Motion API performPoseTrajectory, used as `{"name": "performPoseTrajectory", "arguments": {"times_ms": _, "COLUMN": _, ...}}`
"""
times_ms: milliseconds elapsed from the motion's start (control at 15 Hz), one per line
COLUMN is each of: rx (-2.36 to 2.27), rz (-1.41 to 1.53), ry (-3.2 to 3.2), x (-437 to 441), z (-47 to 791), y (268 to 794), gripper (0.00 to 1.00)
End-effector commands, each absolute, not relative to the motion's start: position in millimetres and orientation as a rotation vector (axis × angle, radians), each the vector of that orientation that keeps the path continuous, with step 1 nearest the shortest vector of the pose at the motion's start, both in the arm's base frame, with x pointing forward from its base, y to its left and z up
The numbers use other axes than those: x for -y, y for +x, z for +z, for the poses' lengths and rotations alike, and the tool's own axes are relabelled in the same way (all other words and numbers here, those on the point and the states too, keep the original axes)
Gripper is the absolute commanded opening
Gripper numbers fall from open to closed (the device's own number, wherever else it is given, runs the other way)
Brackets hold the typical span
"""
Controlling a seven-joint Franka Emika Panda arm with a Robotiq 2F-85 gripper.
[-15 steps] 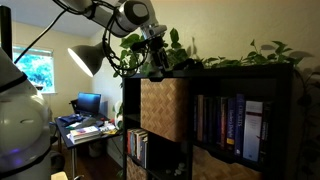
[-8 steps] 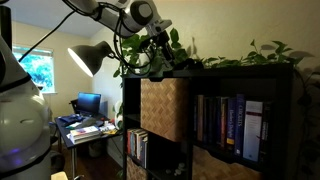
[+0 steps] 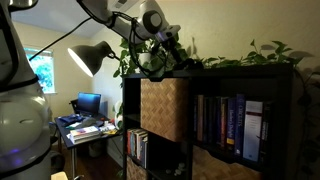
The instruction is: Open the top middle section of the cupboard, put a sock inside it then close it
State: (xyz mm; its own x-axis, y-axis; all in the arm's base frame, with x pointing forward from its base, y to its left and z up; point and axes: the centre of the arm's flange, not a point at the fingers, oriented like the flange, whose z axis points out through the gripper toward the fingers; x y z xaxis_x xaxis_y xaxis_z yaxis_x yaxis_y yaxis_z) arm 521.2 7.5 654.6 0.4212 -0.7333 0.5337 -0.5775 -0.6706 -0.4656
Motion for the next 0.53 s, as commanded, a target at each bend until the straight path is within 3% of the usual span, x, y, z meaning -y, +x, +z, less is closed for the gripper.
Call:
{"name": "performPoseTrajectory", "arguments": {"times_ms": 0, "rx": -1.038, "rz": -1.167, "ry": -2.527, "x": -7.1, "z": 657.5, "y": 538.1, "gripper": 1.00}}
{"name": "performPoseTrajectory", "arguments": {"times_ms": 467, "rx": -0.869, "rz": -1.278, "ry": -2.688, "x": -1.7, "z": 632.5, "y": 552.2, "gripper": 1.00}}
